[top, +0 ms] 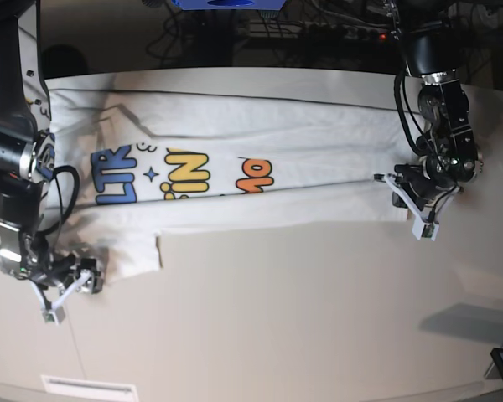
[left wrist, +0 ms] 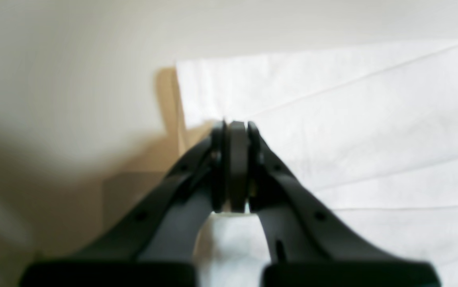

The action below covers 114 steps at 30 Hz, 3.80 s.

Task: Fold the T-shirt properly
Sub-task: 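Pinch the hem side with the right gripper and fold it inward, then drag both gripped side edges toward the shirt's middle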

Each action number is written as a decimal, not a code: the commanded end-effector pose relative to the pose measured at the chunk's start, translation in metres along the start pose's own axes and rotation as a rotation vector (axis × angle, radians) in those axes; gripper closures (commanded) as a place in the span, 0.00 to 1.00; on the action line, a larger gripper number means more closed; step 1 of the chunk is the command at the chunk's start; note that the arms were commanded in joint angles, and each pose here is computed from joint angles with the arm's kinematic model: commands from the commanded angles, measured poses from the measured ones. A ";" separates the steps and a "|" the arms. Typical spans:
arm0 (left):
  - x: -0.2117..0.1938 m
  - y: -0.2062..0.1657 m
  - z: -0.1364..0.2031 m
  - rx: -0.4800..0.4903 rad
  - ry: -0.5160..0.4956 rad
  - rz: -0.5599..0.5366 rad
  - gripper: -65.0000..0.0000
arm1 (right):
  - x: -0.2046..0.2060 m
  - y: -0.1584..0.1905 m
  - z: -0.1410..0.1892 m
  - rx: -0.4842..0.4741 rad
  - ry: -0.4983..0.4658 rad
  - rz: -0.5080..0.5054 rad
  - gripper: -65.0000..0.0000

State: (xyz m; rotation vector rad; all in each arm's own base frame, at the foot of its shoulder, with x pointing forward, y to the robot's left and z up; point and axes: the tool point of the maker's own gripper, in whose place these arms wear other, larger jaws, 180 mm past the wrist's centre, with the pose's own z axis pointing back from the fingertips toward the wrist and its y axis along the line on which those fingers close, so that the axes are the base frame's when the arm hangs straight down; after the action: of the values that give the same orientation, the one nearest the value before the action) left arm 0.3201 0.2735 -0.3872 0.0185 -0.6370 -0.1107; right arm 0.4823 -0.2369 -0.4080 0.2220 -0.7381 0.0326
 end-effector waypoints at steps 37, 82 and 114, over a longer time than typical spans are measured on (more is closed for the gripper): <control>0.017 0.008 0.006 0.020 -0.046 -0.005 1.00 | 0.048 -0.016 0.022 -0.075 -0.022 0.044 1.00; 0.019 -0.001 0.035 0.046 -0.056 -0.113 1.00 | -0.047 0.014 0.153 -0.278 0.154 0.224 1.00; -0.001 -0.018 0.039 0.020 0.033 -0.285 1.00 | -0.118 0.037 0.194 -0.299 0.188 0.212 1.00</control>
State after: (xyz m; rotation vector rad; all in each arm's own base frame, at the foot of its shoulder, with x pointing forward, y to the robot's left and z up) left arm 0.2863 0.2571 -0.3691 0.1279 -0.5579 -0.3683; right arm 0.2556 -0.2326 -0.3521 -0.1245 -0.5283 0.1332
